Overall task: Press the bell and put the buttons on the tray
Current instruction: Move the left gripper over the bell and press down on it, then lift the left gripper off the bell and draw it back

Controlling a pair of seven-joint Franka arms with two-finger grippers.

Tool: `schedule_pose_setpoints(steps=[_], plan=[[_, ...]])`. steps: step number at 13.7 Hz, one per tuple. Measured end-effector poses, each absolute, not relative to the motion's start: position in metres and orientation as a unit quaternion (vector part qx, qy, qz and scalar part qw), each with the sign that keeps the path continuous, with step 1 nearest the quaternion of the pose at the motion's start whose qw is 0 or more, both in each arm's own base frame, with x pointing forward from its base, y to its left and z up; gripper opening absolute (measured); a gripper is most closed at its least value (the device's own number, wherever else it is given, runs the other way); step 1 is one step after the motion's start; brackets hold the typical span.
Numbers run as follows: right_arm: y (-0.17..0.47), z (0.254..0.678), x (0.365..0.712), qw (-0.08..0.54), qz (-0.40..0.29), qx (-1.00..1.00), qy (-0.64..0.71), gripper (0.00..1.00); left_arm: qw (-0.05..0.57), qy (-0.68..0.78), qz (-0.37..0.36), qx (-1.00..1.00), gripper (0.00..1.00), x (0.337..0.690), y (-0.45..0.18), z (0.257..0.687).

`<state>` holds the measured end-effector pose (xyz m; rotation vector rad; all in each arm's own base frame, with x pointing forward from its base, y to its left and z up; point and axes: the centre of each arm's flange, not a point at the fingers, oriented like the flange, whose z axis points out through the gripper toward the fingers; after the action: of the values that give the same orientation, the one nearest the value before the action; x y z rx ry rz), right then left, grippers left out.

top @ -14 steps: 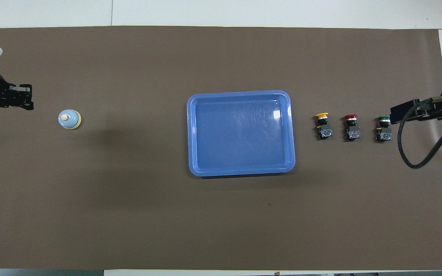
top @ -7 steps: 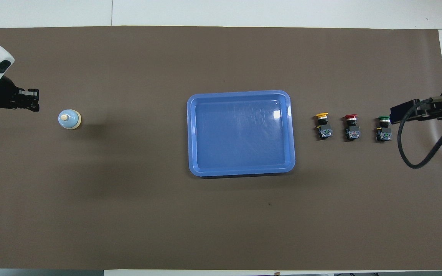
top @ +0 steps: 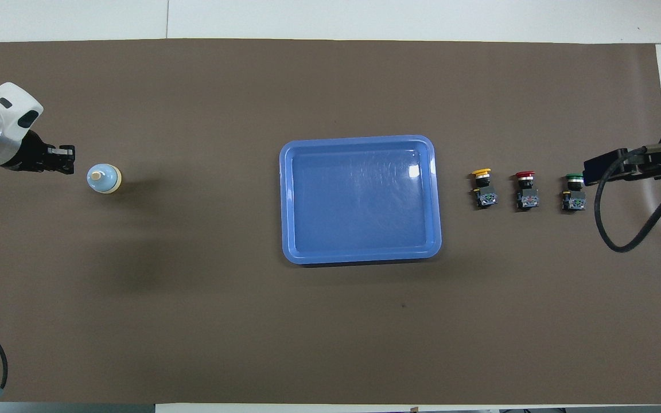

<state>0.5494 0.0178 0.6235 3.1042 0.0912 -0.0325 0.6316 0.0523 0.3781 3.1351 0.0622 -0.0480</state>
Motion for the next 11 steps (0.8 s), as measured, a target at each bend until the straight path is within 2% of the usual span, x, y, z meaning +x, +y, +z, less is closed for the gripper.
schedule_pose_setpoints(steps=[6, 9, 11], plan=[[0.018, 0.624, 0.549, 0.018, -0.01, 0.999, 0.029, 1.0, 0.005, 0.01, -0.011, 1.0, 0.01, 0.632, 0.039, 0.339], [0.018, 0.624, 0.549, 0.018, -0.01, 0.999, 0.029, 1.0, 0.003, 0.009, 0.008, 1.0, 0.01, 0.625, 0.038, 0.339], [0.018, 0.624, 0.549, 0.018, -0.01, 0.999, 0.029, 1.0, 0.004, 0.009, -0.005, 1.0, 0.01, 0.623, 0.039, 0.34]])
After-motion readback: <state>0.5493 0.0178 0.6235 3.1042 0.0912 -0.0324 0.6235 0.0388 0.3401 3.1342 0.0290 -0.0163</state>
